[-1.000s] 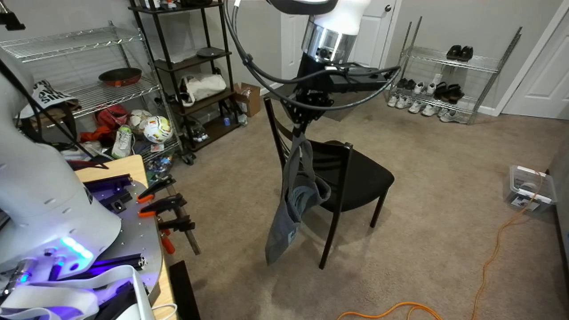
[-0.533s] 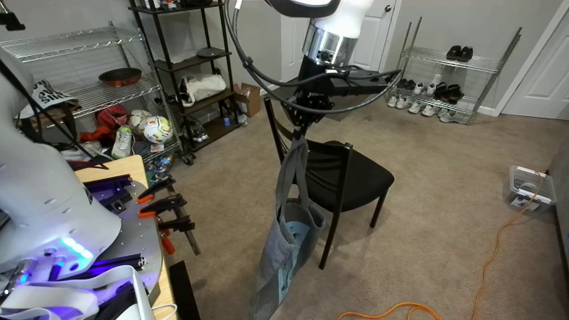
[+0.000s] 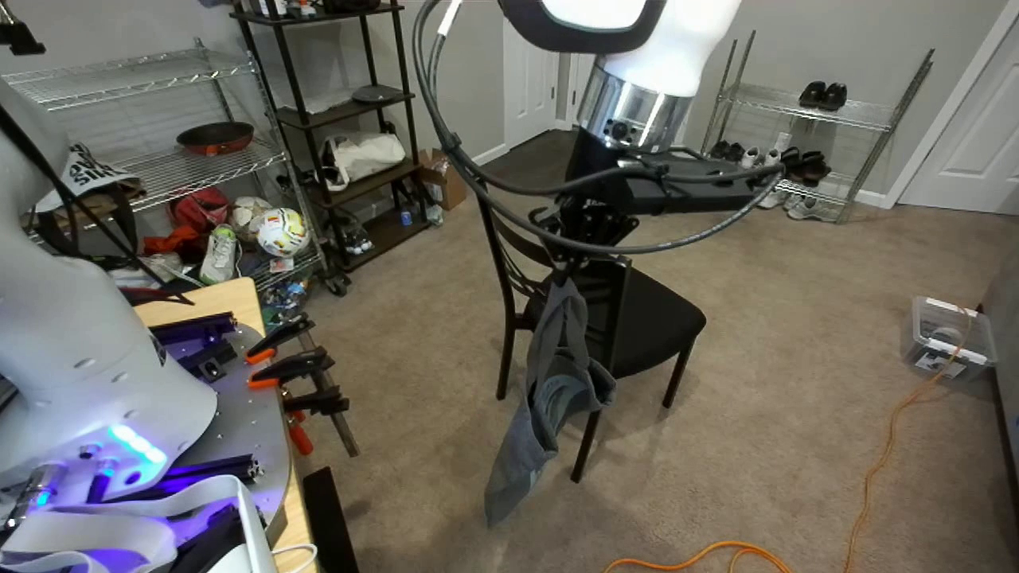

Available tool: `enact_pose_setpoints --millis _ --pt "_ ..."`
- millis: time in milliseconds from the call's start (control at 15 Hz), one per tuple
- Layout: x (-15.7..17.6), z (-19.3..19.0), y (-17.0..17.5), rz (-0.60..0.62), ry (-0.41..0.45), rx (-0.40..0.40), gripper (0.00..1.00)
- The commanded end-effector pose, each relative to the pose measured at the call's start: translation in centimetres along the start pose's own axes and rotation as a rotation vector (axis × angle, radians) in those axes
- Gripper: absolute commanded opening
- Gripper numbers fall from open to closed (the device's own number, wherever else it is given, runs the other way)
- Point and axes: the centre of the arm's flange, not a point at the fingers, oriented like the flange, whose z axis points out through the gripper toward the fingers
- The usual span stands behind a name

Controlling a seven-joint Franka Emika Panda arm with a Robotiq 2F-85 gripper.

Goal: Put the bag on the right side of the chair

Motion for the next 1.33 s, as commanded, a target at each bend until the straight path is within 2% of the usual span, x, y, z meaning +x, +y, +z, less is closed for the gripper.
enact_pose_setpoints --millis 0,400,733,1133,1200,1267 --pt "-2.2 -0.1 1.6 0.009 -0.015 0.000 0.02" --pt "-2.4 -0.4 5.8 0.005 -0.016 -0.014 0.02" --pt "-1.3 -2.5 9.6 -0.015 -0.027 -0.044 0.02" --pt "-0.7 -3.3 11.1 -0.044 -0.028 -0.045 0.02" --pt "-0.3 -2.5 10.5 -0.043 -0.043 -0.049 0.07" --pt "-0.3 -2.5 10.7 -0.044 -0.042 -0.047 0.07"
